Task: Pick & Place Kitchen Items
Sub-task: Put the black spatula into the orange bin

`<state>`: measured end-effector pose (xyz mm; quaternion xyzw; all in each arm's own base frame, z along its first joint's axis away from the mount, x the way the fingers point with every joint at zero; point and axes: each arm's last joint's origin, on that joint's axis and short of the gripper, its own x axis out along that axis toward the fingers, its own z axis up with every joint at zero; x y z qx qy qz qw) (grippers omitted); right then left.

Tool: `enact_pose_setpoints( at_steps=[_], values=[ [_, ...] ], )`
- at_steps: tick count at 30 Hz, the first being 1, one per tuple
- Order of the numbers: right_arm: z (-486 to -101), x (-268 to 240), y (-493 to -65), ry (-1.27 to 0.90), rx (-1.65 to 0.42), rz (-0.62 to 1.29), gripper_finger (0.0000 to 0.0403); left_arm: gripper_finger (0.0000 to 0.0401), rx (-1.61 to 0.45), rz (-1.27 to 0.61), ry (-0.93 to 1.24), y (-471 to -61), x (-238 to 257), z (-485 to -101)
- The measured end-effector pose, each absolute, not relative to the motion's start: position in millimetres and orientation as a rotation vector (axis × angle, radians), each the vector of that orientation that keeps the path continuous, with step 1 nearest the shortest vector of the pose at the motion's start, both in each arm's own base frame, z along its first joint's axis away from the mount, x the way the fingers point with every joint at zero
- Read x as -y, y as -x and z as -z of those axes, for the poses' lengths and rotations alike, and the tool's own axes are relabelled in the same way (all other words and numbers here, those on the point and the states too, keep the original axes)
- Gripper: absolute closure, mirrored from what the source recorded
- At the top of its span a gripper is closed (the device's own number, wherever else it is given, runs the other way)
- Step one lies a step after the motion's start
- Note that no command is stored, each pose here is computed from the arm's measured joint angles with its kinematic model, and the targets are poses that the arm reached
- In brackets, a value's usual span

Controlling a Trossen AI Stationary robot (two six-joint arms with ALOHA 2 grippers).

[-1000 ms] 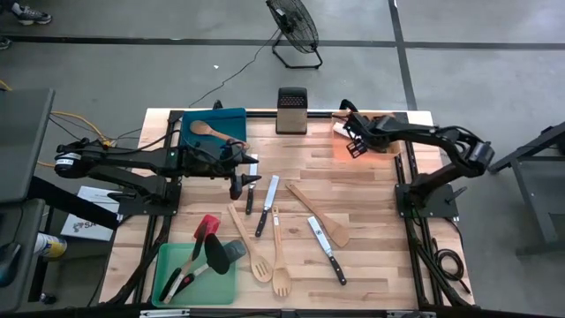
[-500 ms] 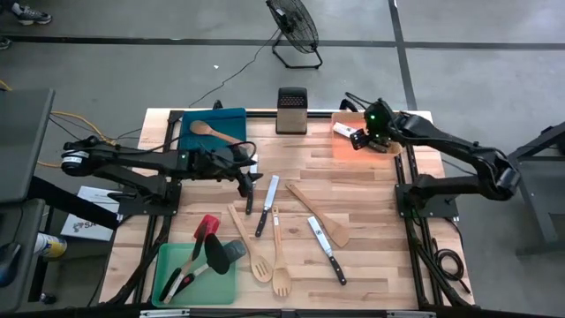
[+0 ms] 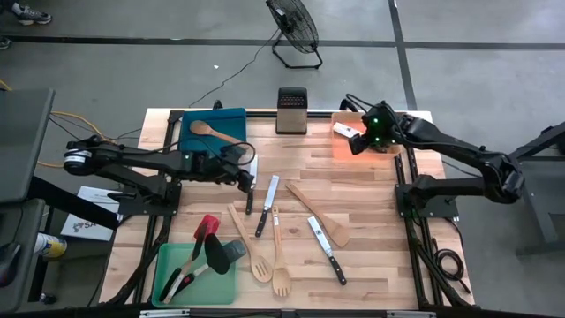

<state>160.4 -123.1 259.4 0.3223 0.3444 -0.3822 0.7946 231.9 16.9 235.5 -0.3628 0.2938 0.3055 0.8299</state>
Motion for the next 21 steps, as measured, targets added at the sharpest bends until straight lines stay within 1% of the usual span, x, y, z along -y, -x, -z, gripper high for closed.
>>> enact_pose_setpoints(
  at_steps=[5,8,13,21],
  values=[
    [-260.9,118.5,-166.3,-0.671,-0.725,0.786,0.0155,0.0144,-0.712,-0.642,0.808,-243.5,-15.7,-221.6],
    [-262.0,117.2,-168.8,-0.661,-0.711,0.775,0.0155,0.0144,-0.842,-0.678,0.806,-252.7,-15.2,-209.9],
    [-262.8,117.5,-169.9,-0.649,-0.700,0.770,0.0155,0.0144,-0.995,-0.733,0.781,-271.0,-15.3,-204.7],
    [-263.1,117.8,-170.2,-0.629,-0.703,0.760,0.0155,0.0144,-1.097,-0.752,0.809,-293.2,-14.8,-193.6]
  ],
)
